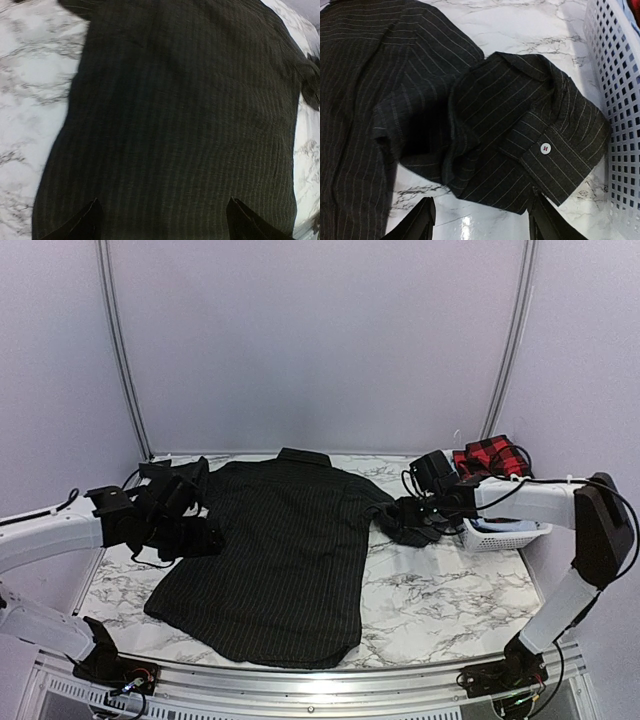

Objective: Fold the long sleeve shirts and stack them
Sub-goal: Pick up the sleeve from the center of the board.

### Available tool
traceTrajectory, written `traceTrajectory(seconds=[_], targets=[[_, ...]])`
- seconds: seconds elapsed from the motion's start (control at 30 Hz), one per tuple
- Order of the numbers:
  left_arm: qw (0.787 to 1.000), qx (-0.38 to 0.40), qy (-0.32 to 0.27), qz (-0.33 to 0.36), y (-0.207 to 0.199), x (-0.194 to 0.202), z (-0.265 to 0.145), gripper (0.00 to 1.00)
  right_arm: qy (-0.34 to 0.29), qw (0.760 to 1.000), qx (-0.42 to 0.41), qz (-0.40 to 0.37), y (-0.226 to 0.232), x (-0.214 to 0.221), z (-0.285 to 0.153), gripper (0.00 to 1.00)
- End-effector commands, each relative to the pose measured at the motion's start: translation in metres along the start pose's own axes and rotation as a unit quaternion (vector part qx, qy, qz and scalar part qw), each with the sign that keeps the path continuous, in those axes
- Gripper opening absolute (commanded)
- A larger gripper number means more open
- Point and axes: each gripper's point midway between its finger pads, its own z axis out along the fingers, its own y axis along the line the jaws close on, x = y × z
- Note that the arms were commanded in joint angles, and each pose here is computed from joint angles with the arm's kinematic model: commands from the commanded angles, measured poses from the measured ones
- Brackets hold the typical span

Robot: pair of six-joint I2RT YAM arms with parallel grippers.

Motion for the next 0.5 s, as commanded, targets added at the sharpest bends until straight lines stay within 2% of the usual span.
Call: traceTrajectory(seconds=[0.0,0.1,0.2,0.33,0.47], targets=[[0.989,0.132,0.0,0.071,-0.095,-0.009,0.011,0.89,-0.018,0.999,0.023,0.014,-0.021,-0.015,0.019,0.58],[0.981,0.16,0.017,0.107,-0.139,0.001,0.03,0.89,-0.008,0.999,0.043,0.016,-0.034,-0.003,0.029,0.58],[0.976,0.181,0.038,0.117,-0.167,0.015,0.053,0.9,-0.001,0.999,0.052,0.015,-0.037,0.005,0.038,0.57],[0.967,0.209,0.089,0.113,-0.185,0.042,0.086,0.9,0.005,0.998,0.065,0.013,-0.039,0.01,0.053,0.57],[0.962,0.211,0.119,0.128,-0.189,0.066,0.099,0.9,0.012,0.996,0.09,-0.001,-0.046,0.01,0.066,0.56]])
